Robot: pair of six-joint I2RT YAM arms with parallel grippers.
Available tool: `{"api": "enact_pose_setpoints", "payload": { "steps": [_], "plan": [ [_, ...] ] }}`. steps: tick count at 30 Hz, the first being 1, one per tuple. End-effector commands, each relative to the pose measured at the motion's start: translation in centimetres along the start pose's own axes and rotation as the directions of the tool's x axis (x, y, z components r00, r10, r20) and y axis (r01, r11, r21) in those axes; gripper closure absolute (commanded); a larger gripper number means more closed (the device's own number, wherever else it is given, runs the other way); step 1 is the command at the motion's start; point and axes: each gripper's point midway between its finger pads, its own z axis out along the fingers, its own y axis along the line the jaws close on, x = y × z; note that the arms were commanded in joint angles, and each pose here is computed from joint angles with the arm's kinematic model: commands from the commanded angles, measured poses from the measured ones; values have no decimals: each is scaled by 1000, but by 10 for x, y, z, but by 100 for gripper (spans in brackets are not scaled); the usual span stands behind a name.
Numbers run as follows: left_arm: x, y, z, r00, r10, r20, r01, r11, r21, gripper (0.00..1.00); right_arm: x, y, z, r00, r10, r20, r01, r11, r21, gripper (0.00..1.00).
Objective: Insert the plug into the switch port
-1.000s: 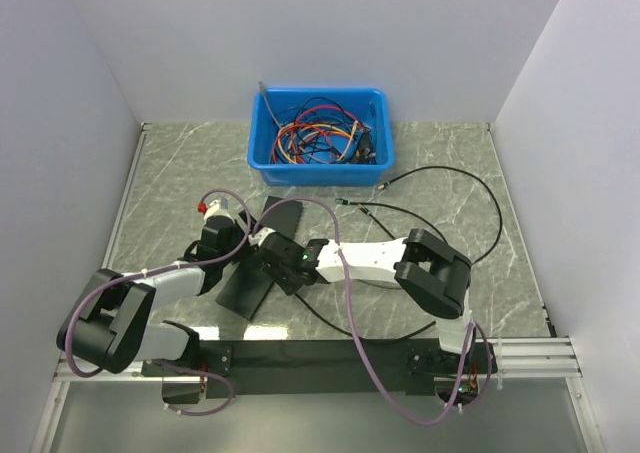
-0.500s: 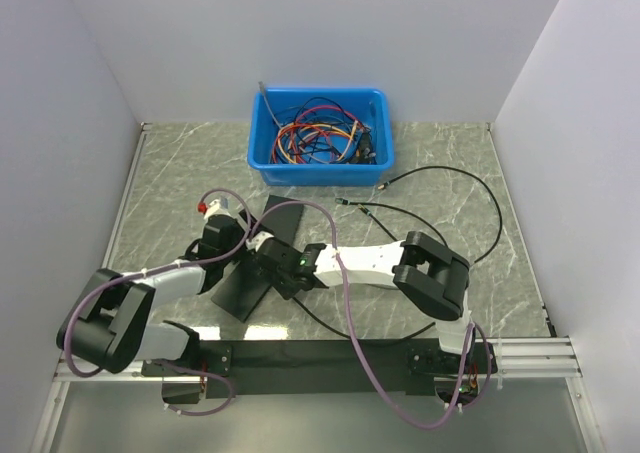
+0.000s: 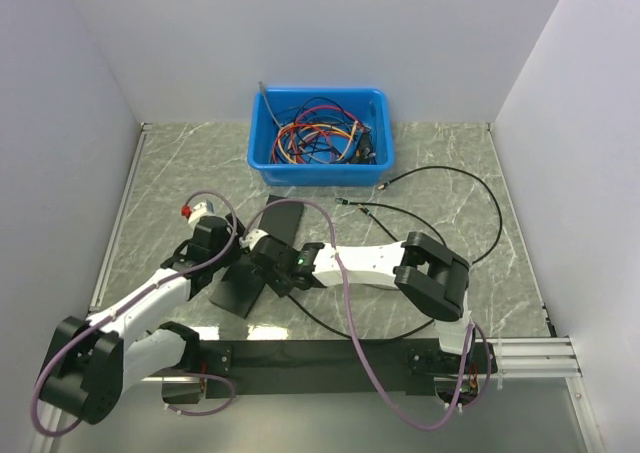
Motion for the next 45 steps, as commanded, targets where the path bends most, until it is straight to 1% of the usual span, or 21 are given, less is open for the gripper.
{"api": "enact_pose_setpoints", "payload": {
  "steps": [1, 5, 10, 13, 17, 18, 23, 27, 33, 38, 45],
  "plan": [
    [-5, -14, -16, 1000, 3, -1, -3, 998, 60, 11, -21, -12, 8, 999, 31, 37, -32, 999, 21, 100],
    [0, 0, -20, 1000, -9, 2, 9, 1000, 19, 10, -23, -18, 3, 999, 29, 43, -30, 999, 43, 100],
    [7, 14, -17, 1000, -21, -18, 20, 999, -48, 10, -7, -28, -10, 998, 40, 38, -43, 996, 73, 100],
    [16, 23, -14, 999, -21, -47, 17, 997, -81, 11, 4, -28, -19, 998, 58, 28, -59, 996, 59, 100],
    [25, 28, -13, 997, -23, -73, 17, 996, -89, 13, 15, -25, -29, 996, 88, 29, -88, 996, 23, 100],
    [27, 28, -13, 996, -26, -80, 20, 996, -82, 13, 17, -19, -31, 995, 93, 28, -92, 996, -13, 100],
    [31, 28, -12, 995, -32, -98, 24, 997, -77, 14, 14, 8, -30, 995, 93, 28, -90, 991, -103, 100],
    [36, 25, -11, 992, -31, -119, 23, 998, -63, 14, 0, 30, -23, 997, 75, 35, -69, 987, -147, 100],
    [42, 14, -10, 989, -39, -145, 37, 999, -14, 16, -11, 38, -12, 998, 60, 33, -54, 986, -161, 100],
    [46, 2, -9, 985, -50, -162, 55, 998, 28, 17, -19, 28, -10, 998, 50, 46, -44, 992, -115, 100],
    [61, -26, -6, 981, -27, -191, 44, 995, 86, 17, -19, -1, -13, 995, 85, 58, -81, 994, -71, 100]
  ]
}}
